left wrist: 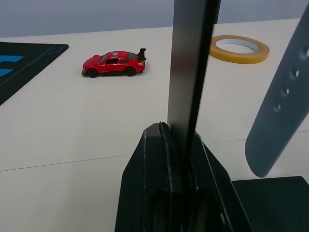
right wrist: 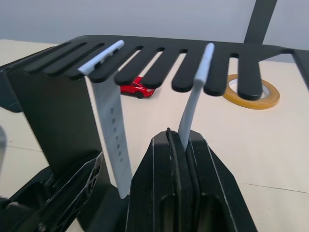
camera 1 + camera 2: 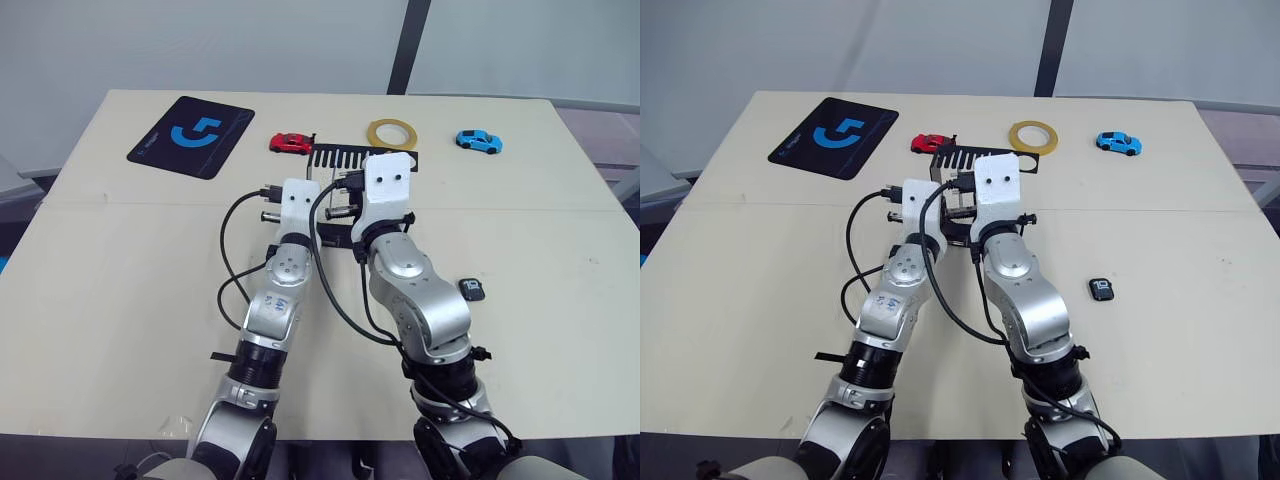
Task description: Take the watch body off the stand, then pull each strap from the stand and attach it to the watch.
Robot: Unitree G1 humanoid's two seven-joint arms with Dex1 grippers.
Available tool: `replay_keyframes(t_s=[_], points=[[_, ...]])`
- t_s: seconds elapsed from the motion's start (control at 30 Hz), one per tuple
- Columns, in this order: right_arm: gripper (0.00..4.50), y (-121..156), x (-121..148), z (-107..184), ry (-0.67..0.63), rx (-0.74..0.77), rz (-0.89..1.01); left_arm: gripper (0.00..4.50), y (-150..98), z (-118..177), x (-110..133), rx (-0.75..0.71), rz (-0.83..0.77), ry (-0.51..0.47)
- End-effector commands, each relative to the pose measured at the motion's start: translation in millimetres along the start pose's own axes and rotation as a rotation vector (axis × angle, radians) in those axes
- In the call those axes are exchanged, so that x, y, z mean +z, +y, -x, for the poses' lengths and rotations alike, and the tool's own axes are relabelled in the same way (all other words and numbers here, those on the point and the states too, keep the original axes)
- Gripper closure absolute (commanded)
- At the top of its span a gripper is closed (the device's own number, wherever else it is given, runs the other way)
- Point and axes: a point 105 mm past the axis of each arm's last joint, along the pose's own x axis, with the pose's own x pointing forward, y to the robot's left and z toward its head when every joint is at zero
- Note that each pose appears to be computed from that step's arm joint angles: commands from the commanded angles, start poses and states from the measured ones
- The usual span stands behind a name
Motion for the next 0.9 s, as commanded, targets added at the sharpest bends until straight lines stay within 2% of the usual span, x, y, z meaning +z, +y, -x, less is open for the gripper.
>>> replay_keyframes(t_s=[0.03,0.9], points=[[4.46,2,18,9,-0.071,0.019,0.009,4.50,-18,-1,8,-0.042,0.038,-0.018],[4.46,-12,17,29,-0.057,-0.013,0.061,4.50,-22,-1,6,-0.060,0.043,-0.012]])
